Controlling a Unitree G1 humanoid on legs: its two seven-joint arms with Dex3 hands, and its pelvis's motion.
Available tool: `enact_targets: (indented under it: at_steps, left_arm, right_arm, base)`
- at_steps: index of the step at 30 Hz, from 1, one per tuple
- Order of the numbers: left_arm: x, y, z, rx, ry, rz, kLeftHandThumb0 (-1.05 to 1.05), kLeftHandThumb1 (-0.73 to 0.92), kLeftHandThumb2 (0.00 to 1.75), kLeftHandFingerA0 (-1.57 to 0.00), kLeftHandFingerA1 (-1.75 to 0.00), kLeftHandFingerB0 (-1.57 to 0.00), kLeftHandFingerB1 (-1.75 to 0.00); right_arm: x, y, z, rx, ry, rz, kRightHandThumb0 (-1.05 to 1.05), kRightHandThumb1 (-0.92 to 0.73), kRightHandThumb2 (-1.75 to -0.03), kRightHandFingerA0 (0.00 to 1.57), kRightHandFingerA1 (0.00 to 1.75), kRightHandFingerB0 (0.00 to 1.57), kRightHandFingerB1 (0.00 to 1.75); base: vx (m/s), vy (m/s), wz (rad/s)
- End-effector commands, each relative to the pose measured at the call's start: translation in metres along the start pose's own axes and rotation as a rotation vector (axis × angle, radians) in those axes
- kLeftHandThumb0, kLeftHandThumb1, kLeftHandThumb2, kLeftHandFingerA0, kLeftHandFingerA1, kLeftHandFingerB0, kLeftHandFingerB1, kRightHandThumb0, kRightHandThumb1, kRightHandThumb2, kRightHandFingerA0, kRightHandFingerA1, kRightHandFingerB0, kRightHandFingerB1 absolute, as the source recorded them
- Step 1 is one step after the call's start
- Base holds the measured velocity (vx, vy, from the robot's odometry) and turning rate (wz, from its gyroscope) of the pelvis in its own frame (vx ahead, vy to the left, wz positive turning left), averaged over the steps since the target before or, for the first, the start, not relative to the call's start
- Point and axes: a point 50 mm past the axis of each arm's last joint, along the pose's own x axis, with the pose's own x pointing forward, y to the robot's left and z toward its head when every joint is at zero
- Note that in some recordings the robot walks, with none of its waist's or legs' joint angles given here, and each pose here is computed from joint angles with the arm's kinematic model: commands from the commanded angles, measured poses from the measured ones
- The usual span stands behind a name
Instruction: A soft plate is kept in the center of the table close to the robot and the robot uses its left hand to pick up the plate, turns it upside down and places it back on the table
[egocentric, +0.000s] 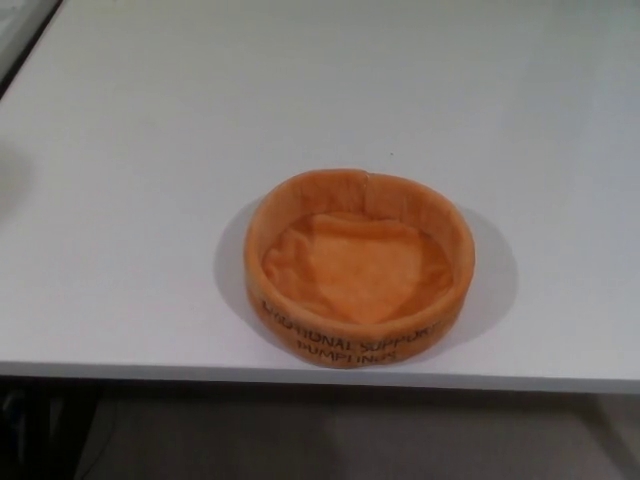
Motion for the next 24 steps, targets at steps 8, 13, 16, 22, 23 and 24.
enact_targets:
  at_steps: [8, 13, 16, 22, 23, 24]
  left_arm:
    - [0.044, 0.008, 0.059, 0.139, -0.325, -0.053, -0.98, 0.78, 0.82, -0.33, -0.47, -0.27, -0.37]
    - [0.072, 0.006, 0.08, 0.191, -0.437, -0.093, -1.03, 0.73, 0.78, -0.4, -0.45, -0.33, -0.38]
    - [0.086, 0.002, 0.088, 0.215, -0.492, -0.117, -1.03, 0.72, 0.78, -0.41, -0.43, -0.34, -0.37]
    - [0.106, -0.013, 0.097, 0.288, -0.56, -0.186, -0.97, 0.85, 0.67, -0.45, -0.38, -0.39, -0.33]
    - [0.109, -0.019, 0.098, 0.302, -0.557, -0.206, -0.99, 0.85, 0.67, -0.43, -0.4, -0.39, -0.34]
    - [0.11, -0.02, 0.099, 0.306, -0.556, -0.211, -0.99, 0.85, 0.67, -0.43, -0.4, -0.39, -0.34]
  right_arm:
    - [-0.009, -0.008, 0.001, -0.026, -0.005, -0.015, -0.72, -0.85, -0.66, 0.41, 0.44, 0.33, 0.35]
    - [-0.01, -0.008, 0.0, -0.023, -0.004, -0.009, -0.69, -0.85, -0.66, 0.41, 0.45, 0.34, 0.37]
    - [-0.009, -0.006, 0.0, -0.021, -0.003, -0.005, -0.7, -0.86, -0.66, 0.41, 0.44, 0.33, 0.35]
    - [-0.007, -0.006, 0.002, -0.031, -0.01, -0.001, -0.7, -0.86, -0.66, 0.4, 0.45, 0.33, 0.36]
    - [-0.006, -0.007, 0.003, -0.033, -0.01, 0.003, -0.71, -0.85, -0.66, 0.39, 0.45, 0.33, 0.37]
    - [-0.006, -0.007, 0.003, -0.034, -0.01, 0.004, -0.71, -0.85, -0.66, 0.39, 0.45, 0.33, 0.37]
  base:
    - [0.0, 0.0, 0.0]
    - [0.0, 0.0, 0.0]
    - [0.0, 0.0, 0.0]
    - [0.0, 0.0, 0.0]
    - [0.0, 0.0, 0.0]
    - [0.0, 0.0, 0.0]
